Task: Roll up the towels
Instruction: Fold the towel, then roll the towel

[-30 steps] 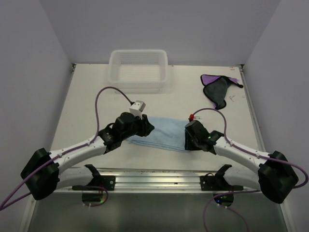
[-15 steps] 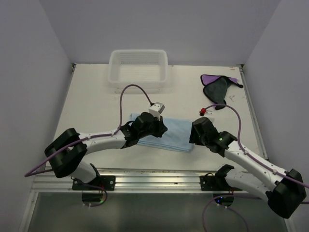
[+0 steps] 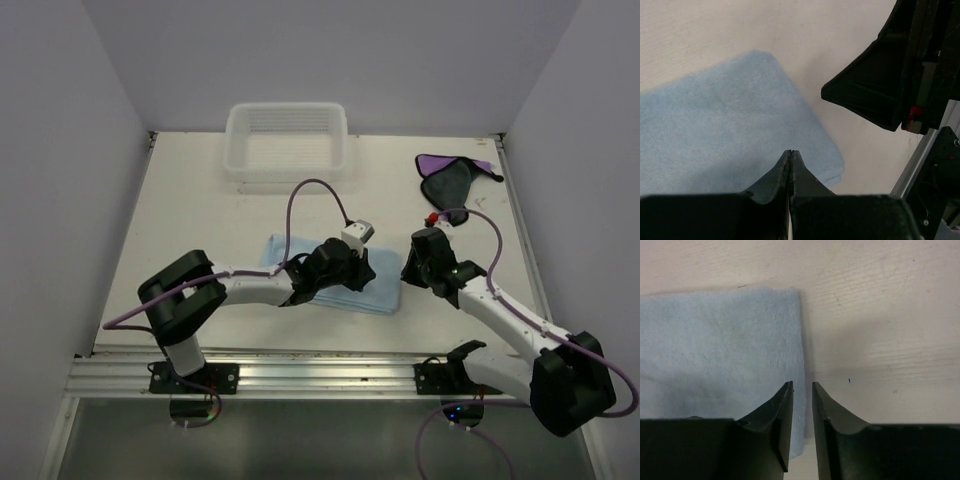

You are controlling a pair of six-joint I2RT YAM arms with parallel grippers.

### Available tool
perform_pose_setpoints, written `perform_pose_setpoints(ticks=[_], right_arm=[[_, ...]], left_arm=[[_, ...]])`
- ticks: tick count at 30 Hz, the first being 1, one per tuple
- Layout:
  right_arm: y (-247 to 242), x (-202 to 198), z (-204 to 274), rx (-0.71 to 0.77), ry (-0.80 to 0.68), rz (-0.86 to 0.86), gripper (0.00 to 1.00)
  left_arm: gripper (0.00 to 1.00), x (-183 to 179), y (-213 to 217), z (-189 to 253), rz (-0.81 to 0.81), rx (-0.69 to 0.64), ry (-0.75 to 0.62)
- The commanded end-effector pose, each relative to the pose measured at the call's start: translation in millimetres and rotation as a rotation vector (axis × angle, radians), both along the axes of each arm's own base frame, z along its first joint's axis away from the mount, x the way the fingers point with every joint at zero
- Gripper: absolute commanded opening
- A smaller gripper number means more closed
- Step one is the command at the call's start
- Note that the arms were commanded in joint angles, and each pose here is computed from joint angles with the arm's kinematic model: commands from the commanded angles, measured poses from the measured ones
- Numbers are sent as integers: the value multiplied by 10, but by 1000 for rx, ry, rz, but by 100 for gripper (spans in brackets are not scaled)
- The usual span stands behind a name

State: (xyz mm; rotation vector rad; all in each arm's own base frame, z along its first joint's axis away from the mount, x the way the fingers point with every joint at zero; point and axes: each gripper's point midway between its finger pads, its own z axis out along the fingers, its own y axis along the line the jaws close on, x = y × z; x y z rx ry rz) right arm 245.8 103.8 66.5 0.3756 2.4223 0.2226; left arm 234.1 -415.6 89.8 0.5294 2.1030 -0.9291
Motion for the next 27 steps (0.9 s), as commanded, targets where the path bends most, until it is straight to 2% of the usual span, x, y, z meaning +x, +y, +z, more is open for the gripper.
perform_pose_setpoints(ticks=[1, 3, 6, 11, 13, 20, 24, 27], right_arm=[[199, 367, 265, 66, -93, 29, 21], [258, 469, 286, 71, -95, 37, 12], [340, 607, 320, 92, -109, 45, 7], [386, 766, 130, 125, -64, 17, 2], [389, 837, 76, 144, -73, 6, 2], [268, 778, -368, 95, 38, -32, 0], [228, 773, -410, 87, 46, -39, 0], [264, 824, -332, 101, 31, -23, 5]], left_arm=[[0, 103, -219, 148, -7, -69, -41], [0, 116, -242, 43, -5, -57, -28], [0, 105, -305, -5, -24, -61, -15], [0, 106, -335, -60, -25, -61, 0], [0, 103, -332, -113, -19, -57, 13], [0, 32, -325, -272, -16, -39, 47], [0, -53, -214, -519, 16, 2, 108], [0, -139, -181, -619, 20, 1, 138]])
